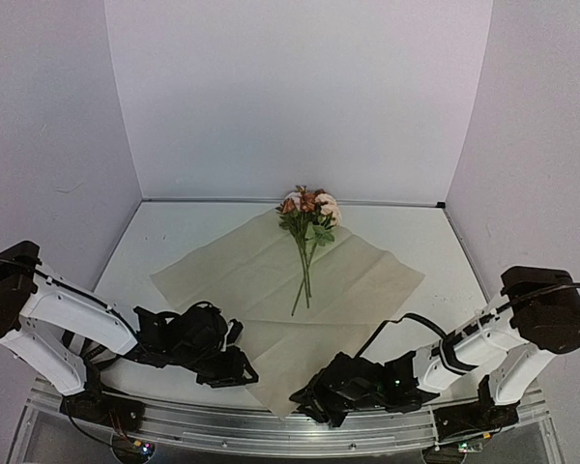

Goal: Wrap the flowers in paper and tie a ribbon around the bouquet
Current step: Pick up the bottom corner of the flattened wrapping paper from the center of the board.

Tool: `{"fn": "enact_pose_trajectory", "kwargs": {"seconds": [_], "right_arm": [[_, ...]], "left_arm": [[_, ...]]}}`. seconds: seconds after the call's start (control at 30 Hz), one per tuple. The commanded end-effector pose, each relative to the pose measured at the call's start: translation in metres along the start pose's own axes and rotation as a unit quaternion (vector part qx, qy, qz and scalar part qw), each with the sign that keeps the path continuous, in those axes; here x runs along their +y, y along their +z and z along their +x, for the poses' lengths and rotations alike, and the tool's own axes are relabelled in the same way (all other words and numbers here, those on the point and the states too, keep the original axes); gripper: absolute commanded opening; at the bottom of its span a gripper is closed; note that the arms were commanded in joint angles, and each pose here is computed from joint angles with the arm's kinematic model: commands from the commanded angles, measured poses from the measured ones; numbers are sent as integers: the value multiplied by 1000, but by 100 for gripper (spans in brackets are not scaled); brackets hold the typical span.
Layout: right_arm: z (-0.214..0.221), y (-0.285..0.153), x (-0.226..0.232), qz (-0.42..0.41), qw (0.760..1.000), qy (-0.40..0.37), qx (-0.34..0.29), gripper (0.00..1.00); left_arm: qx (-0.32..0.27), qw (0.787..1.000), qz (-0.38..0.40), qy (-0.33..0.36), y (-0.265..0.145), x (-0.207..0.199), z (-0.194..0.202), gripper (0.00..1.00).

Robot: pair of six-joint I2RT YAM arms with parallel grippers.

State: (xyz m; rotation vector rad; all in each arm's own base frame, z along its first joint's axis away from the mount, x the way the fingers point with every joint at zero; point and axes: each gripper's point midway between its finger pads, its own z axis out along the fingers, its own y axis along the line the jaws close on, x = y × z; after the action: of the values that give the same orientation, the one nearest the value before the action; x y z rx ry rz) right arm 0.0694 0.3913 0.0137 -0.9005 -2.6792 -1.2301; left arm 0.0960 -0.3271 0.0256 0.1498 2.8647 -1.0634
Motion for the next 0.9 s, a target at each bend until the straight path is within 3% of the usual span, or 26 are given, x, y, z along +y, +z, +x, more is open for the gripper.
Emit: {"fn": "enact_pose_trajectory", "kwargs": {"seconds": [0.0, 0.1, 0.17, 0.4, 0.87], "right_arm": [[-18, -2, -14, 21, 999, -6, -41, 16], [-18, -3, -7, 9, 999, -13, -45, 3], [-18, -5, -1, 1, 999, -17, -49, 0], [-17, -8, 18, -26, 998, -29, -57, 0], [-35, -38, 105, -103, 989, -58, -88, 0]], "left_arm": [[-10, 999, 37, 21, -6, -28, -8, 34], [-16, 999, 39, 27, -11, -33, -10, 34], [-24, 998, 39, 32, -17, -36, -13, 34], [-62, 996, 17, 55, -43, -44, -26, 35], [-215, 974, -7, 72, -120, -71, -96, 37]]}}
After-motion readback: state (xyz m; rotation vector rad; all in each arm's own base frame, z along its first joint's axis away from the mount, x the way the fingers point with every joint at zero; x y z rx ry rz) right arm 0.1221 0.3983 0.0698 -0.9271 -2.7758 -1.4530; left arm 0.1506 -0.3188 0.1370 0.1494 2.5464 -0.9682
